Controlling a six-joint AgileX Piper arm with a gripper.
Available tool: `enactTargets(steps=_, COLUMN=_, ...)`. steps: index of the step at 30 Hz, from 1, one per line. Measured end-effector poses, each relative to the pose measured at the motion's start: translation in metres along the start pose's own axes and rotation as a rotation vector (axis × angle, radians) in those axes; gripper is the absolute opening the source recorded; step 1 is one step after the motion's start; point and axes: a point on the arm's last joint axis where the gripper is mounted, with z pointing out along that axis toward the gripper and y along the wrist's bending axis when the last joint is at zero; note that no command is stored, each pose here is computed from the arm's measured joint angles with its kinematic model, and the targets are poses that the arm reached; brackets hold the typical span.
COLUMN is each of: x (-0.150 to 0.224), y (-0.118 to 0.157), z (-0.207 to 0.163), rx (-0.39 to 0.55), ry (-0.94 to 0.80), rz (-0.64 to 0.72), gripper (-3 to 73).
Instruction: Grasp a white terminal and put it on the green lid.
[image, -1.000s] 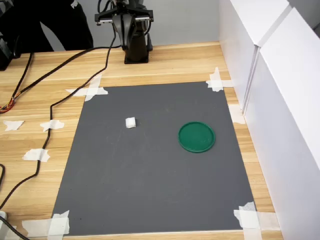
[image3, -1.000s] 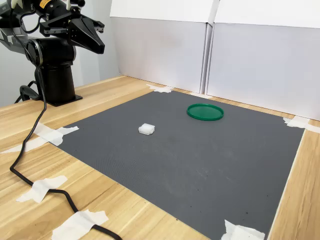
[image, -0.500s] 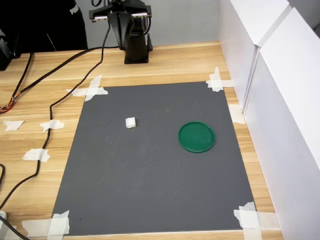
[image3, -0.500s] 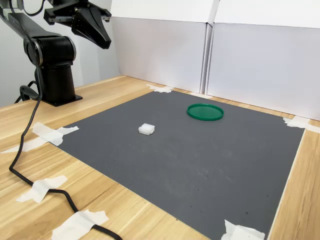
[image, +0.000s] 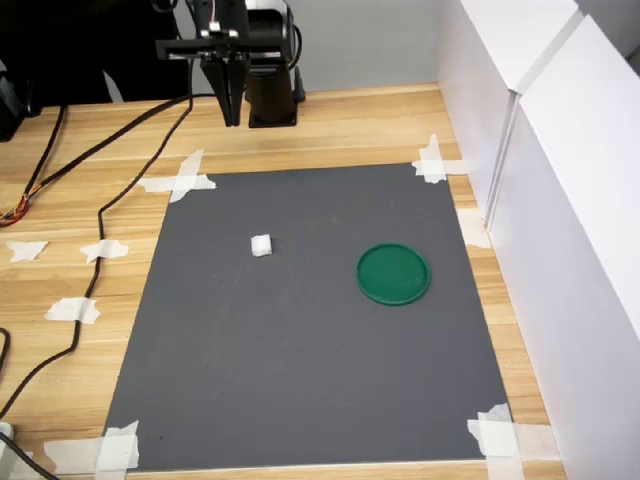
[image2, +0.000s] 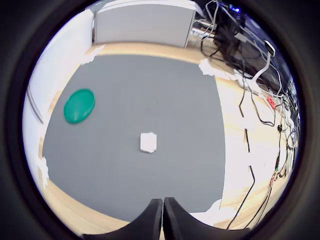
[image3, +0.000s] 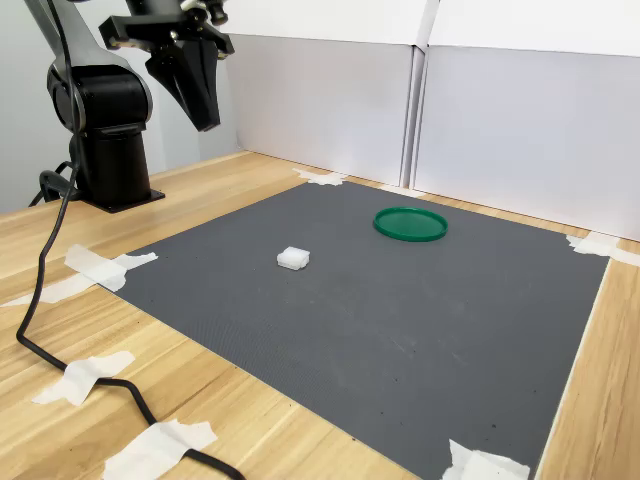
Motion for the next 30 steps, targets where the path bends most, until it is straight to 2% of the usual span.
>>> enactTargets(steps=3, x=-0.002, y=-0.001, z=0.006, rx=-0.025, ry=0.066, rz=-0.119, gripper=1.5)
enactTargets(steps=7, x=-0.009, y=-0.002, z=0.011, rx=-0.063, ry=0.118, rz=-0.237, gripper=11.3)
enactTargets(steps=15, x=-0.035, y=-0.008, z=0.024, rx=-0.103, ry=0.153, rz=-0.282, gripper=50.8)
enactTargets(steps=19, x=-0.051, y=-0.013, z=0.026, rx=-0.105, ry=0.145, rz=-0.295, gripper=63.7)
enactTargets(steps=22, x=-0.061, y=-0.015, z=0.029, rx=-0.121, ry=0.149, rz=-0.323, gripper=67.2)
enactTargets(steps=30, x=-0.08, y=-0.02, z=0.054, rx=-0.171, ry=0.201, rz=-0.368, gripper=68.0)
